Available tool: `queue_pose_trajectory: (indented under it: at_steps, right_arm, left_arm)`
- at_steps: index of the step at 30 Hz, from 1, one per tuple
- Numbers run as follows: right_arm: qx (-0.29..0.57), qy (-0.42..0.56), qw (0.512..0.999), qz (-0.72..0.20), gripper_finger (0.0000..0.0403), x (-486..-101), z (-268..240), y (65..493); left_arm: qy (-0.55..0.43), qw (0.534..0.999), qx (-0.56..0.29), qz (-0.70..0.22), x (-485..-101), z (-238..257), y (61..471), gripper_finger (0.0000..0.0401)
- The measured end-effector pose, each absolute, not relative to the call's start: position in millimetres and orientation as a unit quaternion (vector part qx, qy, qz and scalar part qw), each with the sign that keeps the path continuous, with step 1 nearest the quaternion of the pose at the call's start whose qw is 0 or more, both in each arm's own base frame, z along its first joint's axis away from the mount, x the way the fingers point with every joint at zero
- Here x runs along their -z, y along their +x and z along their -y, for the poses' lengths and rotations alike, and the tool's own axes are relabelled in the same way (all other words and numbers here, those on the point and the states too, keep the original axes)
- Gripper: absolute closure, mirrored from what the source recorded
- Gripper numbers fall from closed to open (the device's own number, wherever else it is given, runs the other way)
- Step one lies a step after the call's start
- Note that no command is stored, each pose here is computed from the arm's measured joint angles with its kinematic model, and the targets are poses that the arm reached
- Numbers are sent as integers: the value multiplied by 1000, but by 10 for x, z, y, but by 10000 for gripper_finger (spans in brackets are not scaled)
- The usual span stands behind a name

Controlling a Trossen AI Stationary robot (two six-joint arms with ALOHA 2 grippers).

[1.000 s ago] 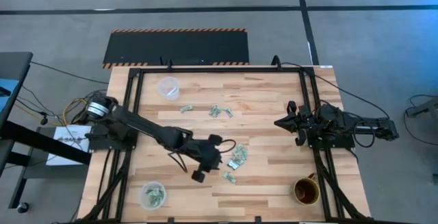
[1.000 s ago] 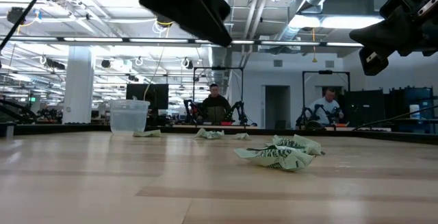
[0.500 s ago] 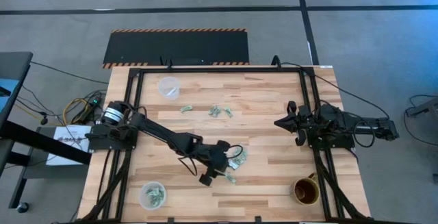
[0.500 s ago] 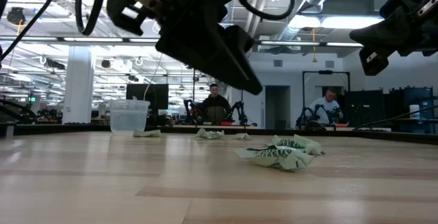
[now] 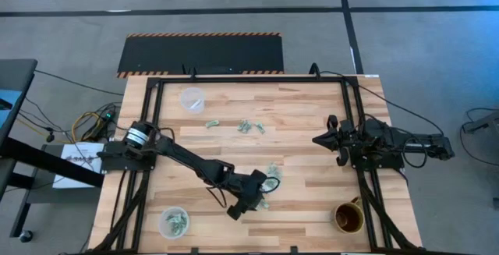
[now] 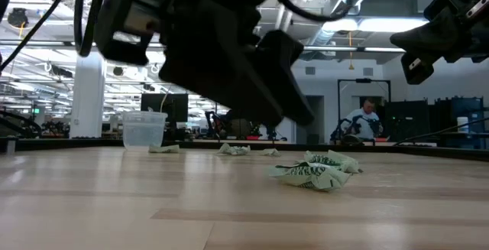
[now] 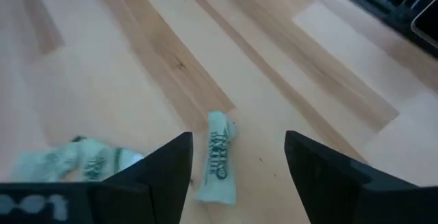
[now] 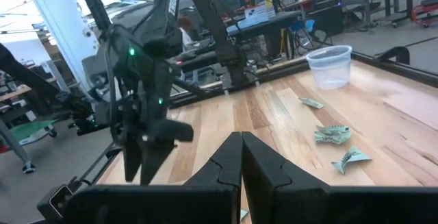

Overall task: Pick and place Stevia / Truvia into bins
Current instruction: Put the stevia packet into the bottom transparent container

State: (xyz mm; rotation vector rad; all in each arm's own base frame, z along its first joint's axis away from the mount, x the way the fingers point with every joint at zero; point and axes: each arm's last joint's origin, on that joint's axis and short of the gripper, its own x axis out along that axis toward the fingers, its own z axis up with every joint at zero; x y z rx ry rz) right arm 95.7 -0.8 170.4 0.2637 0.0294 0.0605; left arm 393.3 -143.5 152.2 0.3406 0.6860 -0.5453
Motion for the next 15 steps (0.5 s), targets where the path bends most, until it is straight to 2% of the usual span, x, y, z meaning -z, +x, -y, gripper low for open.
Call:
queue_pose_trajectory:
  at_steps: [15]
  right_arm:
    - [-31,131,991,-13,403,-1706,8,956]
  left_arm:
    - [151,885,256,-359,-1241,1397,4056,200]
